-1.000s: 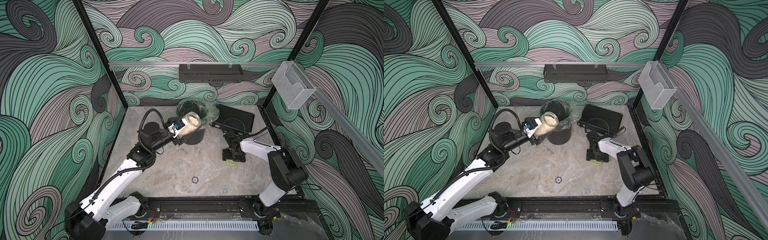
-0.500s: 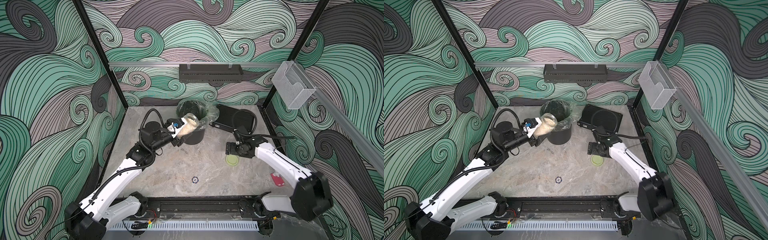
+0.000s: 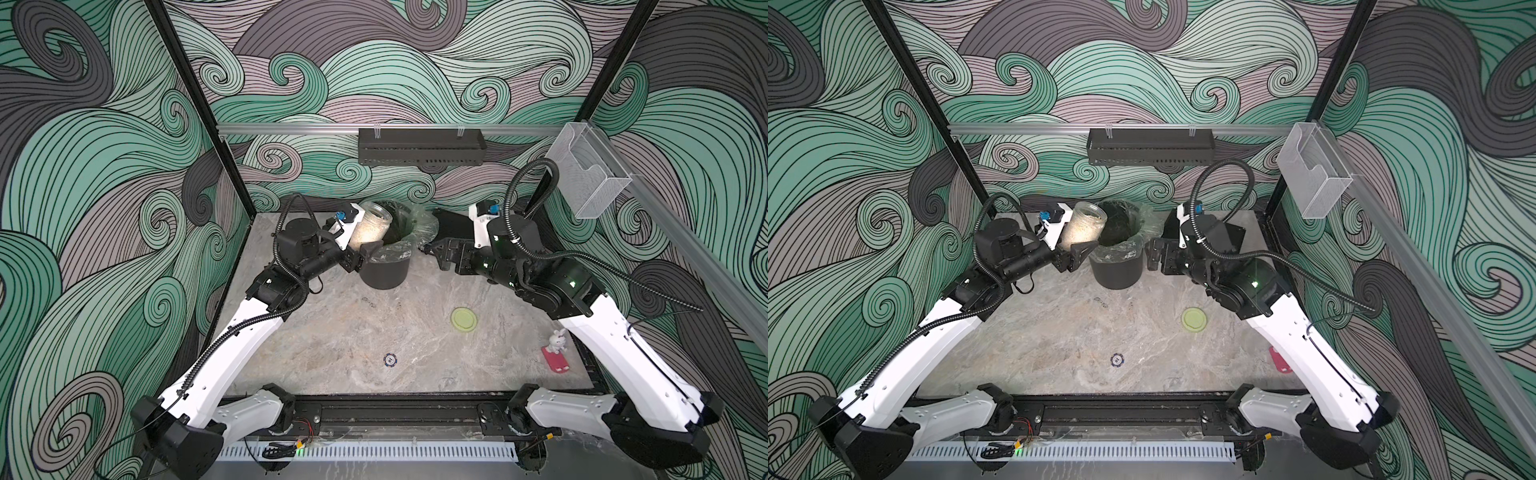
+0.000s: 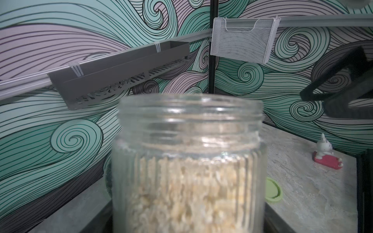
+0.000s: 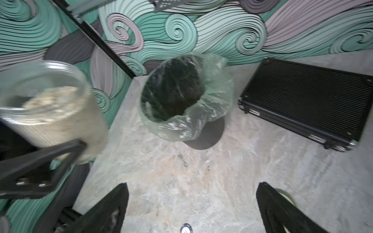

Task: Empty expired oatmeal from jars
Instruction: Pour the expired oatmeal into the trash bin.

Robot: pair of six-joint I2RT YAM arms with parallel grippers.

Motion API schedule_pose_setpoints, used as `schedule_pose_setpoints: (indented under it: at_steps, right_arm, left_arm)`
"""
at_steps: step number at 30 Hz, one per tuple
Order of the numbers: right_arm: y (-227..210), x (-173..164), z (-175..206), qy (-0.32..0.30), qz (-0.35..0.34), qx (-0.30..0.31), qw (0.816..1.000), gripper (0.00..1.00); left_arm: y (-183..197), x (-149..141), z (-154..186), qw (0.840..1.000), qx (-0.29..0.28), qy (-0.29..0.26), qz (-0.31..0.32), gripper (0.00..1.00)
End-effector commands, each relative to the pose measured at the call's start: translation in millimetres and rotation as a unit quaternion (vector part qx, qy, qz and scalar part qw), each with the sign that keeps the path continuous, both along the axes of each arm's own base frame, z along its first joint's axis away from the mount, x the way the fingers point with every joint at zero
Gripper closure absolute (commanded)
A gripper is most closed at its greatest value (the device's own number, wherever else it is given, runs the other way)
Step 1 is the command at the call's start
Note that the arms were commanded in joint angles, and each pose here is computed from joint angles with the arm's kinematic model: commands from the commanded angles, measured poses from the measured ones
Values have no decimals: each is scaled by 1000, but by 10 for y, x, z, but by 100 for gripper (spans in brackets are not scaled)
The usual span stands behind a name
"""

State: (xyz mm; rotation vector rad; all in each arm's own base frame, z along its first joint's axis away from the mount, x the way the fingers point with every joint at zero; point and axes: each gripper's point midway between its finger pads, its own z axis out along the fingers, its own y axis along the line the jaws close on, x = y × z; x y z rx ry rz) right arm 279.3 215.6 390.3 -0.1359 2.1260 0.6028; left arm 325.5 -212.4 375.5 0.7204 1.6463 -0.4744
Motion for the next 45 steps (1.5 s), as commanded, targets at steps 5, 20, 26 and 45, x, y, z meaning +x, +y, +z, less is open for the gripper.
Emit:
schedule_pose_setpoints:
  at_steps: [5,20,26,45]
  right_arm:
    - [844,62,538,-34,119,118,985,1]
    - [1356,593,504,-14,123,154,980,1]
    - [1378,737,367,-3,106,149,983,1]
    - [1591,865,138,17,126,165,978,5]
  left_arm:
    - [18,127,519,997,-64,-29,-10,100]
    - [41,266,670,995,-87,-36,-29,100]
    - [41,275,679,995,-91,-35,-34,100]
    - [1,277,699,994,-94,-34,-49,100]
